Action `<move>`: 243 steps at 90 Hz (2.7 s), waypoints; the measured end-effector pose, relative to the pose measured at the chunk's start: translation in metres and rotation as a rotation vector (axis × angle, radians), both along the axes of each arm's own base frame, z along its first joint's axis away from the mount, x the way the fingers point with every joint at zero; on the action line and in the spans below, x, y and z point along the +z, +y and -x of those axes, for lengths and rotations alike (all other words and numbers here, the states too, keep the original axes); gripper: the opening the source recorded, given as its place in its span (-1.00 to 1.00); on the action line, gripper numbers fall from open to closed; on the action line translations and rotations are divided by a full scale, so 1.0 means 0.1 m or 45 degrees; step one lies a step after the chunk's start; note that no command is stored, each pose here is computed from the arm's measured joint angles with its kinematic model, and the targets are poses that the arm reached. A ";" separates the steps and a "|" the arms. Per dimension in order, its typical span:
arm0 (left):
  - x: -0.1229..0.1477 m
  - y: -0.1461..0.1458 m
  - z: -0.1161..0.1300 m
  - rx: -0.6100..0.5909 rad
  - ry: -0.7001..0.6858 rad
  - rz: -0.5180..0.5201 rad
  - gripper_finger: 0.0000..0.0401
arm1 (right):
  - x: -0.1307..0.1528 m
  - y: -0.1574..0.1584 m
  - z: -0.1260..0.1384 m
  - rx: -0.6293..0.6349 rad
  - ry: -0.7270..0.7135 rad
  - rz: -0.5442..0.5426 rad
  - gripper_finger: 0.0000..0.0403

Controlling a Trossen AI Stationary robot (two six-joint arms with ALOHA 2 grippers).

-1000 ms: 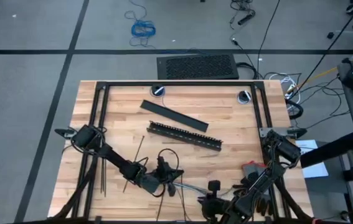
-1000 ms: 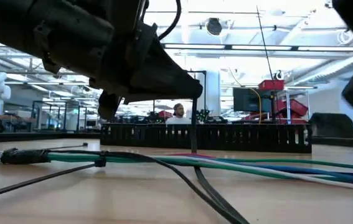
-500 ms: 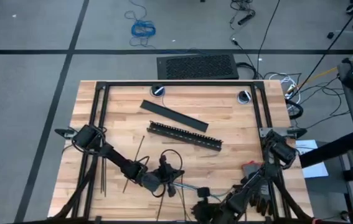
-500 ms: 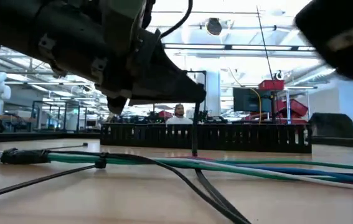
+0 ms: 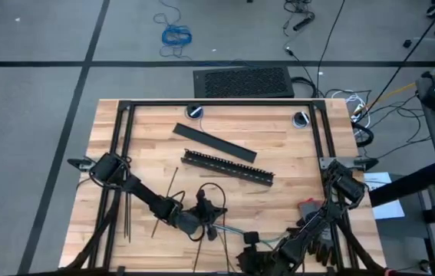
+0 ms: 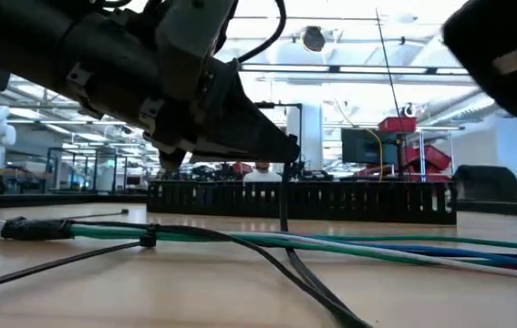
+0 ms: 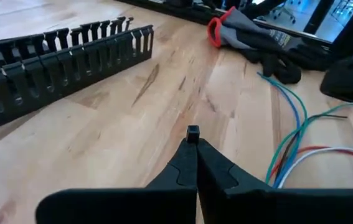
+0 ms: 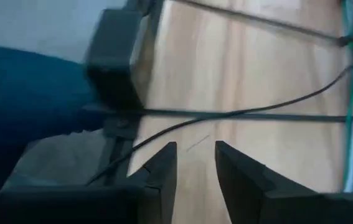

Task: Ziptie cables
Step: Wrap the cable wires with the black zip tie

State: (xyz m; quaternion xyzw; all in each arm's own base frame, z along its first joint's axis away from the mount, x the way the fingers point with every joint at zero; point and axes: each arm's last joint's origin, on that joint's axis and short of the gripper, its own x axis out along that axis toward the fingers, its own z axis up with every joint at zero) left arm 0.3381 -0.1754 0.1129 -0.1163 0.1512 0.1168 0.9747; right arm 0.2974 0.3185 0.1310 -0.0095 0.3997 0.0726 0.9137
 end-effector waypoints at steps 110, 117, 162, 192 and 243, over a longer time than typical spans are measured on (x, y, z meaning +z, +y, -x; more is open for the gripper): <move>0.10 -0.07 -0.04 -0.332 -0.068 -0.127 -1.00 | 0.18 0.35 0.21 -0.035 0.048 -0.289 -0.45; 0.10 -0.07 -0.04 -0.348 -0.067 -0.123 -1.00 | 0.28 0.45 0.26 -0.033 0.015 -0.325 -0.45; 0.10 -0.05 -0.06 -0.320 -0.073 -0.089 -1.00 | -0.25 0.75 0.16 -0.237 0.105 -0.221 -0.45; 0.10 -0.04 -0.06 -0.310 -0.078 -0.093 -1.00 | 0.01 0.97 0.12 -0.276 0.137 0.012 -0.45; 0.10 -0.03 -0.07 -0.301 -0.076 -0.087 -1.00 | -0.03 0.78 -0.15 -0.325 0.163 0.110 -0.45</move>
